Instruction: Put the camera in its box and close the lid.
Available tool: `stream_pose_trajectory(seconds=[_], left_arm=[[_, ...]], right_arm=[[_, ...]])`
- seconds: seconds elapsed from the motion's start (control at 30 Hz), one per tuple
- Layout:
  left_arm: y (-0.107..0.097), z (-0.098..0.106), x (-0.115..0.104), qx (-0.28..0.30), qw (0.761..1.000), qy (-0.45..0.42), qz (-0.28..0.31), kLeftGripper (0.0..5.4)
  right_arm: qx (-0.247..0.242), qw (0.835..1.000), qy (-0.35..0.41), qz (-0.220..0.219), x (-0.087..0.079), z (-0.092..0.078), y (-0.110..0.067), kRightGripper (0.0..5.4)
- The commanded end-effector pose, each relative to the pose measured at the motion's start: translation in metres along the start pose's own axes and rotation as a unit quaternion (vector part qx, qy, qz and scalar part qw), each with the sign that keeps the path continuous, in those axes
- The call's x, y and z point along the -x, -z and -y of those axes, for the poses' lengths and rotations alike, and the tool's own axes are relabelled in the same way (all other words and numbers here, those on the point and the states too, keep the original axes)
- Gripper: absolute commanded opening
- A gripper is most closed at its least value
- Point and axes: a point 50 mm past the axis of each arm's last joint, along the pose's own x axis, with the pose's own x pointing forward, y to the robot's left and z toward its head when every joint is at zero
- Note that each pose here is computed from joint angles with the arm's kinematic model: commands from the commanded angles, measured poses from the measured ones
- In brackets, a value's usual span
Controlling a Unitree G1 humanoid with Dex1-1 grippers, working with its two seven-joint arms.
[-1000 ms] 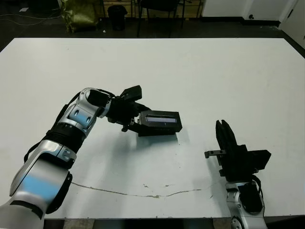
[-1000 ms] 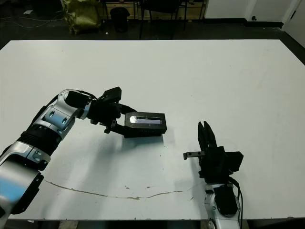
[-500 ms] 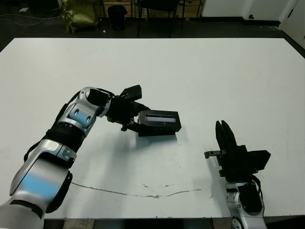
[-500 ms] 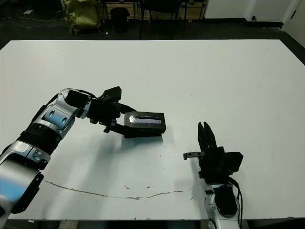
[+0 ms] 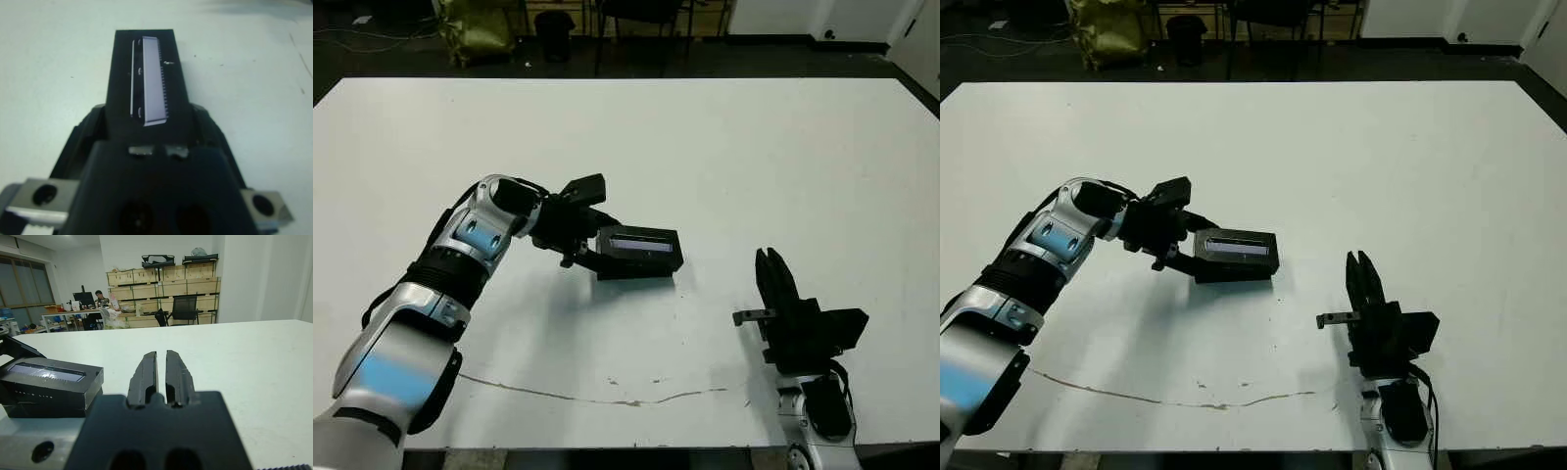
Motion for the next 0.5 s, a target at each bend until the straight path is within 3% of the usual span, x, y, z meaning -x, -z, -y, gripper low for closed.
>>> stream_pose_trajectory(seconds=[0.03,0.5], left_arm=[[0.0046,-0.0029,0.0059,0.003,1.0,-0.006,-0.017,2.61],[0.0136,-0.0054,0.011,0.024,0.999,-0.004,-0.032,2.61]], right_arm=[[-0.001,1.0,0.004,-0.01,0.0032,0.0023,0.0046,0.0],[0.0,1.0,0.008,-0.015,0.0047,0.0014,0.0045,0.0]])
